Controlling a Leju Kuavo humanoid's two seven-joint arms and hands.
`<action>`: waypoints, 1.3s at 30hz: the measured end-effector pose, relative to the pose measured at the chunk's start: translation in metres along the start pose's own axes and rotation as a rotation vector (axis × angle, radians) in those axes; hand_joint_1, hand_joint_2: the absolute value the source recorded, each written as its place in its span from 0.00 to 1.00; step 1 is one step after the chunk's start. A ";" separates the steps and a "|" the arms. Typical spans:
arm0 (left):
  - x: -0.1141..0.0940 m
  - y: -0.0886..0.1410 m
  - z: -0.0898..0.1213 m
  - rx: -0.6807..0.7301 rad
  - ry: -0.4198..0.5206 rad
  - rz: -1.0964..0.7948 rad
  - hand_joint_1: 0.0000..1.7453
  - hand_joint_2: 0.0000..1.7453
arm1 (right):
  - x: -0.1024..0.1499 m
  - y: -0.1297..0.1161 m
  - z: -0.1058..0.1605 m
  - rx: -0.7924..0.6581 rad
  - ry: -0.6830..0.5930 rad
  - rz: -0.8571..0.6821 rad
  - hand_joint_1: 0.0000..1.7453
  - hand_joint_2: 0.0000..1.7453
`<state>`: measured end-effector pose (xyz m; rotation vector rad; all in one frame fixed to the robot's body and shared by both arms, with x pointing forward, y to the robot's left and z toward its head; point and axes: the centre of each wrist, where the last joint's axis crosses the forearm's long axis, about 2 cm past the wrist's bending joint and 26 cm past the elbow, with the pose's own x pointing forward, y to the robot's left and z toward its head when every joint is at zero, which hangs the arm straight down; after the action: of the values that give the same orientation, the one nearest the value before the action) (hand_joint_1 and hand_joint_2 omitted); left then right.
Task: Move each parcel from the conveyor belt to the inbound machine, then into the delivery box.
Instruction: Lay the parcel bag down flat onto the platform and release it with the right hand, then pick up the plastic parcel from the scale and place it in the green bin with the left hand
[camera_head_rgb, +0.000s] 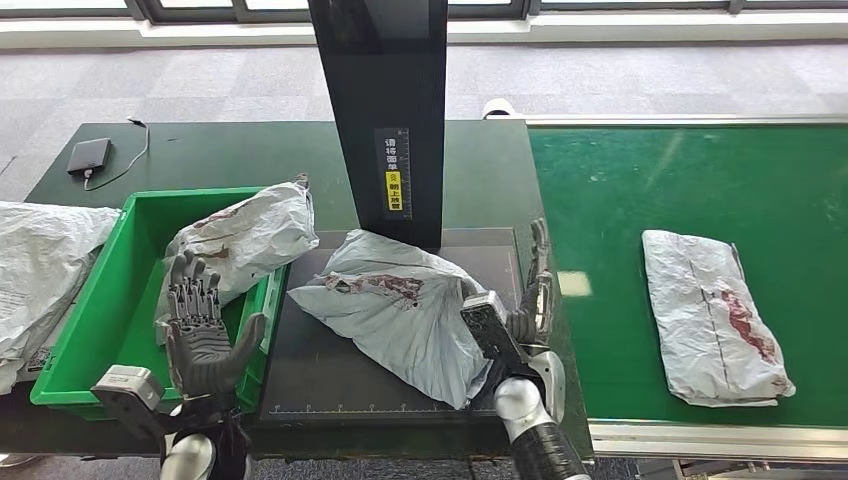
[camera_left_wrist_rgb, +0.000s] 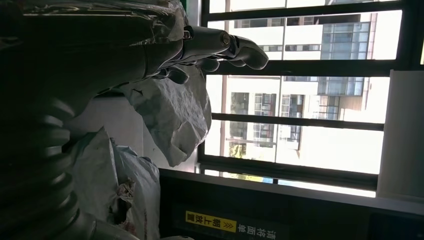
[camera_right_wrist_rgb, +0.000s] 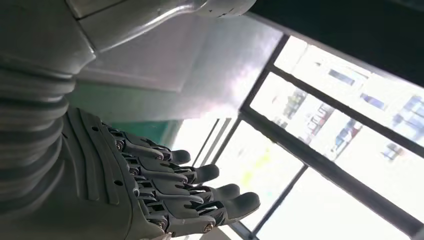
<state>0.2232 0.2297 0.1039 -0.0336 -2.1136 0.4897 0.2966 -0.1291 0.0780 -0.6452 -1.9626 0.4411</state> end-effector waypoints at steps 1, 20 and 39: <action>0.000 0.000 0.000 0.000 -0.001 -0.002 0.00 1.00 | 0.000 -0.006 -0.003 -0.038 -0.015 -0.004 0.00 1.00; -0.001 -0.015 -0.003 -0.076 0.003 -0.017 0.00 1.00 | 0.000 -0.089 -0.024 -0.453 -0.137 0.001 0.00 1.00; -0.067 -0.125 -0.036 -0.479 0.039 -0.997 0.00 1.00 | 0.014 -0.107 -0.029 -0.542 -0.205 -0.021 0.00 1.00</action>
<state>0.3105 0.1125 0.1123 0.6908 -1.8730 -0.5975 0.2901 -0.2044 0.1606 -0.9448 -2.3019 -0.0530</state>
